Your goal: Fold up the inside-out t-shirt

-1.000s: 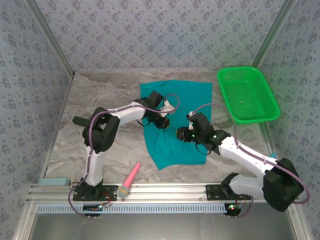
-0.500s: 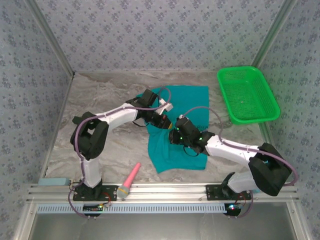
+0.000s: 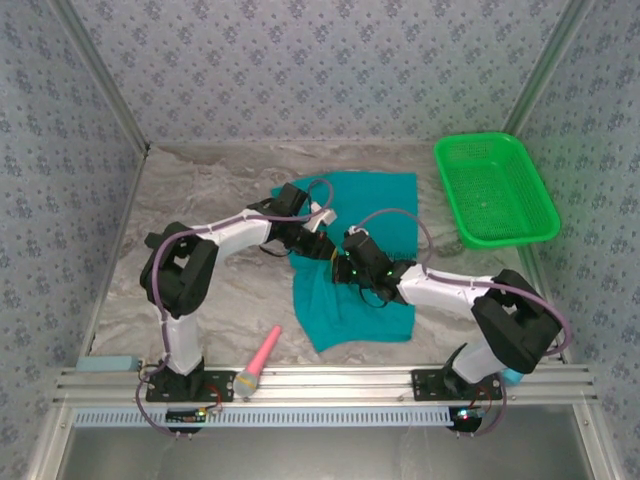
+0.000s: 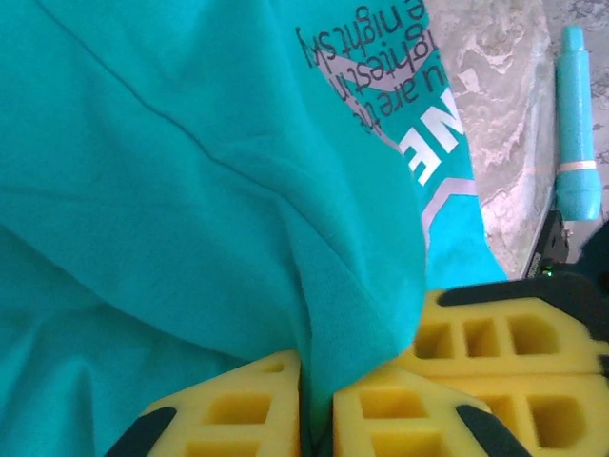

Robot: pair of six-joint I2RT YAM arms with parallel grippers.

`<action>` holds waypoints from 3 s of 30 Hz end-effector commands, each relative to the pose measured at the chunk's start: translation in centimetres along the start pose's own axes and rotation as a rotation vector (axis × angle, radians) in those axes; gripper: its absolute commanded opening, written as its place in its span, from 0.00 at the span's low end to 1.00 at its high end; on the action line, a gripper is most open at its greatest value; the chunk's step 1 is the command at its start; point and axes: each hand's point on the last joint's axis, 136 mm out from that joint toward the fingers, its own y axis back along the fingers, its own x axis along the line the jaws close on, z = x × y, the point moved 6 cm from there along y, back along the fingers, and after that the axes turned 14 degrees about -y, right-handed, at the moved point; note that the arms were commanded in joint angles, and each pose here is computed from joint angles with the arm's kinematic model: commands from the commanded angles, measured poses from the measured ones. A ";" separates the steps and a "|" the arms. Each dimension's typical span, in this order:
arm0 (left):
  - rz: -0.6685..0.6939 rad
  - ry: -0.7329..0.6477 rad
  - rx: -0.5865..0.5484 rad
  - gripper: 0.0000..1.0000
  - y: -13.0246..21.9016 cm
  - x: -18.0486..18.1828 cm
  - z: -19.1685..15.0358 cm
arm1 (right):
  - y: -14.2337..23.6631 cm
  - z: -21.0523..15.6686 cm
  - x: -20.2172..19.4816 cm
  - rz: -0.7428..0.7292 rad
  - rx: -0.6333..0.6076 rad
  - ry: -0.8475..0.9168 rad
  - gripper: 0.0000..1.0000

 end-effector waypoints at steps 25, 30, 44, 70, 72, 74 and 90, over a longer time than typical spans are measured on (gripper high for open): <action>0.230 -0.017 0.065 0.36 0.2 4.3 -4.0 | 6.2 -3.6 -6.2 -0.143 -0.028 0.363 0.00; 0.187 -0.064 0.024 0.39 1.5 2.6 -3.8 | 5.7 -2.2 -6.7 -0.126 0.029 0.276 0.08; 0.108 -0.117 -0.035 0.48 1.4 -6.0 -3.8 | 5.0 0.3 -1.7 0.021 0.110 0.385 0.38; -0.106 -0.064 -0.125 0.36 2.1 -4.6 -9.5 | 4.4 -2.6 -5.0 0.034 0.275 0.302 0.16; -0.127 -0.080 -0.109 0.41 1.9 -5.2 -9.2 | 5.7 -1.7 -3.9 0.071 0.242 0.388 0.24; -0.103 -0.084 -0.087 0.42 2.2 -5.4 -8.4 | 6.9 -0.2 -3.1 0.075 0.184 0.445 0.27; 0.070 -0.112 0.081 0.46 -0.8 -3.0 -6.6 | 3.1 -2.3 -3.1 0.069 0.293 0.226 0.35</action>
